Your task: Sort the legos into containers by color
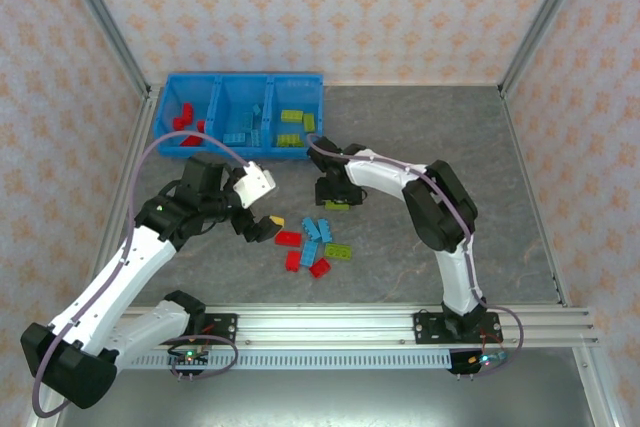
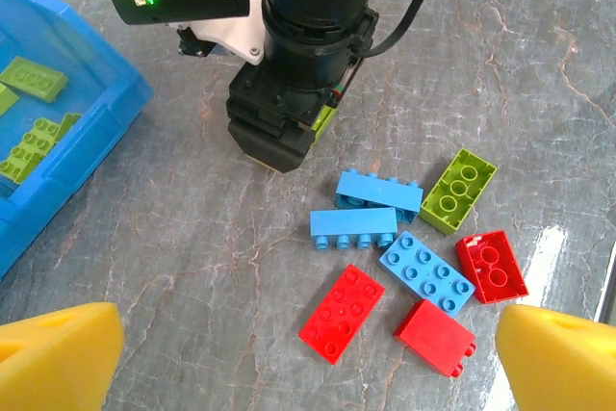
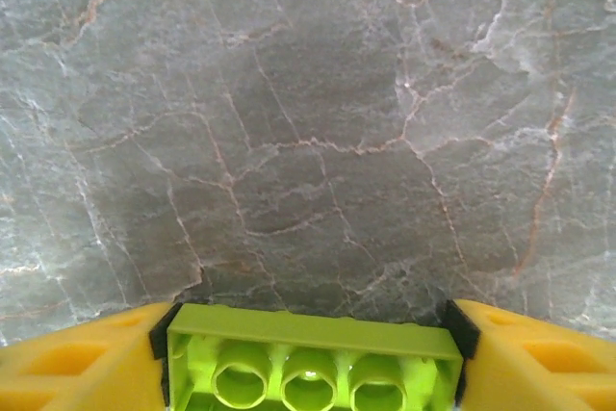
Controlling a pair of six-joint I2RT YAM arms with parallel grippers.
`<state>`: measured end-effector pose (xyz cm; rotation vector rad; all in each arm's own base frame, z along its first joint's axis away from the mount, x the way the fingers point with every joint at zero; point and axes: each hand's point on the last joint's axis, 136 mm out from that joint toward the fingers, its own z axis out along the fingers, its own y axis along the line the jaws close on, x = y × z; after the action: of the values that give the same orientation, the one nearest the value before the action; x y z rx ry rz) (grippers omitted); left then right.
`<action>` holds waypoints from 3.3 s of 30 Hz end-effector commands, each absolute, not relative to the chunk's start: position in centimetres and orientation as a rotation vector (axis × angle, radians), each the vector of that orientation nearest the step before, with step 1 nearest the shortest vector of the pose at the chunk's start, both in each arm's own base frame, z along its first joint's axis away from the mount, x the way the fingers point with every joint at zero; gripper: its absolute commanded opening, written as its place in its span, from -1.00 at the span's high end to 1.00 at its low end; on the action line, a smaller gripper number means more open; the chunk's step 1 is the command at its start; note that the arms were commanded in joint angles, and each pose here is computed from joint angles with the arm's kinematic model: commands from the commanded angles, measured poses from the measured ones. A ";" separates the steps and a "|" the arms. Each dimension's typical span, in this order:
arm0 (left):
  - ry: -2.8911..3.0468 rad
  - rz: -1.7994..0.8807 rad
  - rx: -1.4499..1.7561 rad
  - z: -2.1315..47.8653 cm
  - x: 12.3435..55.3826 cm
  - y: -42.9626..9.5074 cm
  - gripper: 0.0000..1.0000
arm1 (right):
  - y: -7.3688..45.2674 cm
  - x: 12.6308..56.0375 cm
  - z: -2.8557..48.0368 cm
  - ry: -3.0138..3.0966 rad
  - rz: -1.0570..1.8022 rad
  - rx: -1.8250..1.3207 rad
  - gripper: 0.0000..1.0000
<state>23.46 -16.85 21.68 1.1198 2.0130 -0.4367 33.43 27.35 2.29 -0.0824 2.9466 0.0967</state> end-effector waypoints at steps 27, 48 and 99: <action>2.062 -0.037 0.831 22.2 27.8 -11.8 -1.00 | 35.4 52.3 21.8 2.155 0.051 -0.320 -0.17; 2.115 0.017 0.689 21.8 29.3 -10.7 -1.00 | 34.4 47.8 27.8 2.217 0.205 -0.427 -0.73; 2.921 -0.072 0.160 3.7 25.8 -16.5 -0.05 | 26.5 28.6 20.0 2.508 0.610 -0.435 -0.90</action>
<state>25.10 -17.75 2.17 0.1896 2.9927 -0.1308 30.18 25.40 19.68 -0.3829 2.4538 0.5001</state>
